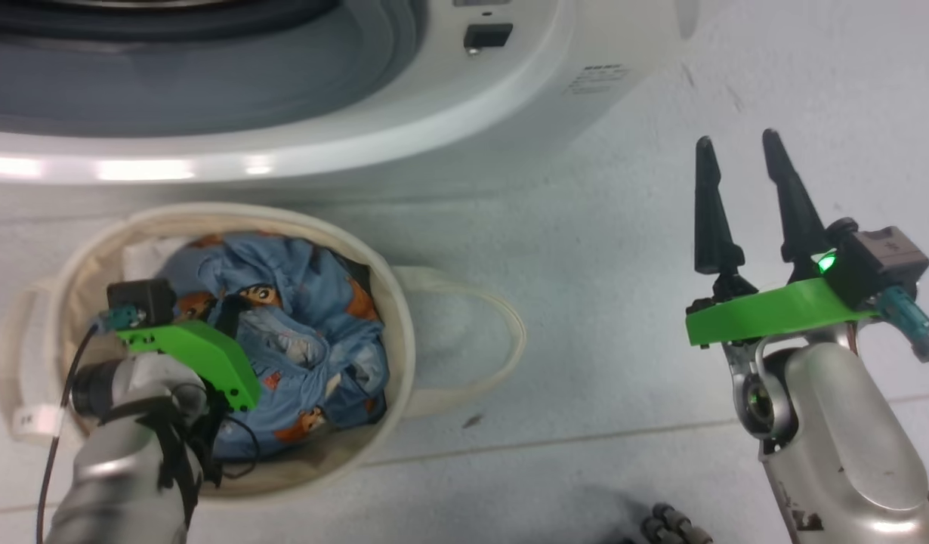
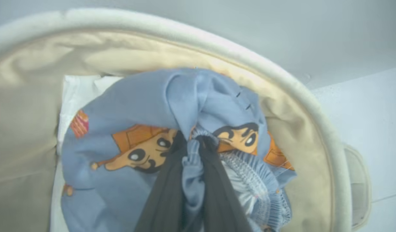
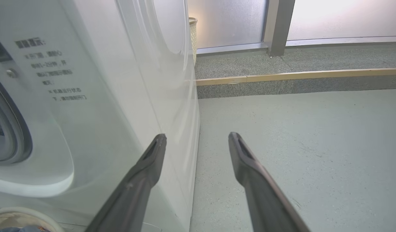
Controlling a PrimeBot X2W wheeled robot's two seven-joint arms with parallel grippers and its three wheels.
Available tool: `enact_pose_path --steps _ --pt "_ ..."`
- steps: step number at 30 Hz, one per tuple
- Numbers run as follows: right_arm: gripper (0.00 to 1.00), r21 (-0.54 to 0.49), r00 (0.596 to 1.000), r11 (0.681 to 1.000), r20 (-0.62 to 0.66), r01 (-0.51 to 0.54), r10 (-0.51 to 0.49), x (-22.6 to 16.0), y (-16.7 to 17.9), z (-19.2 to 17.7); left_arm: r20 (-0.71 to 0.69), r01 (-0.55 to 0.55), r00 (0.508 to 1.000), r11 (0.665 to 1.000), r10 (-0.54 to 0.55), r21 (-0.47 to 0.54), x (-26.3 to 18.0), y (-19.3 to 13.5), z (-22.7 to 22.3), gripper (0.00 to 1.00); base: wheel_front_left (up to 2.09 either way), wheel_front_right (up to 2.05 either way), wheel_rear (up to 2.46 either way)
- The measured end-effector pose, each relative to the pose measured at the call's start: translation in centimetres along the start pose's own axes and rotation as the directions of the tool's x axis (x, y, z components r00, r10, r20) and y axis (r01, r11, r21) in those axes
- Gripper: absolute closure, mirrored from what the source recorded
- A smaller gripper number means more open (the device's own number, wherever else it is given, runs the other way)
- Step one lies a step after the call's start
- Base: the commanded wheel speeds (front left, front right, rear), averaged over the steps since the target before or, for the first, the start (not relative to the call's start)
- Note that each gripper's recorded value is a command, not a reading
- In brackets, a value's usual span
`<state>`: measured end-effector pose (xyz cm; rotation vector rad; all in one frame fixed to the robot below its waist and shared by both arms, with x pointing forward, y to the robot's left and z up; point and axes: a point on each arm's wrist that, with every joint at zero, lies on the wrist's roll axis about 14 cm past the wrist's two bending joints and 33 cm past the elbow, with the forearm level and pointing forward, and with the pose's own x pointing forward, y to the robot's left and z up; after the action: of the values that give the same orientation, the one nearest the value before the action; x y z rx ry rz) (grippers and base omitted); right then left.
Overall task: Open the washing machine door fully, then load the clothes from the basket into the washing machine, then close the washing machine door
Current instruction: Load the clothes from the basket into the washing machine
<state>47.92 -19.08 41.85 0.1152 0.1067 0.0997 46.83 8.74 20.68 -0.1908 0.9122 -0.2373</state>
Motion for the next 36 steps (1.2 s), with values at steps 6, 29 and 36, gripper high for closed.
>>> enact_pose_path --steps 6,29,36 --pt "0.0 0.031 0.998 0.998 0.042 -0.053 0.052 -0.4 2.2 2.1 0.155 -0.001 0.988 1.0 0.001 -0.001 -3.3 -0.2 3.4 1.0 0.0 0.0 0.0" --pt "0.0 0.095 0.973 0.978 0.151 -0.188 0.173 -8.0 7.8 7.4 0.819 0.112 0.567 0.993 -0.089 0.031 -26.3 -4.3 17.2 1.0 0.0 0.0 0.0" --pt "0.0 0.081 0.97 0.977 0.162 -0.199 0.184 -8.8 8.1 7.9 0.873 0.111 0.481 0.993 -0.082 0.032 -29.2 -4.4 19.4 1.0 0.0 0.0 0.0"
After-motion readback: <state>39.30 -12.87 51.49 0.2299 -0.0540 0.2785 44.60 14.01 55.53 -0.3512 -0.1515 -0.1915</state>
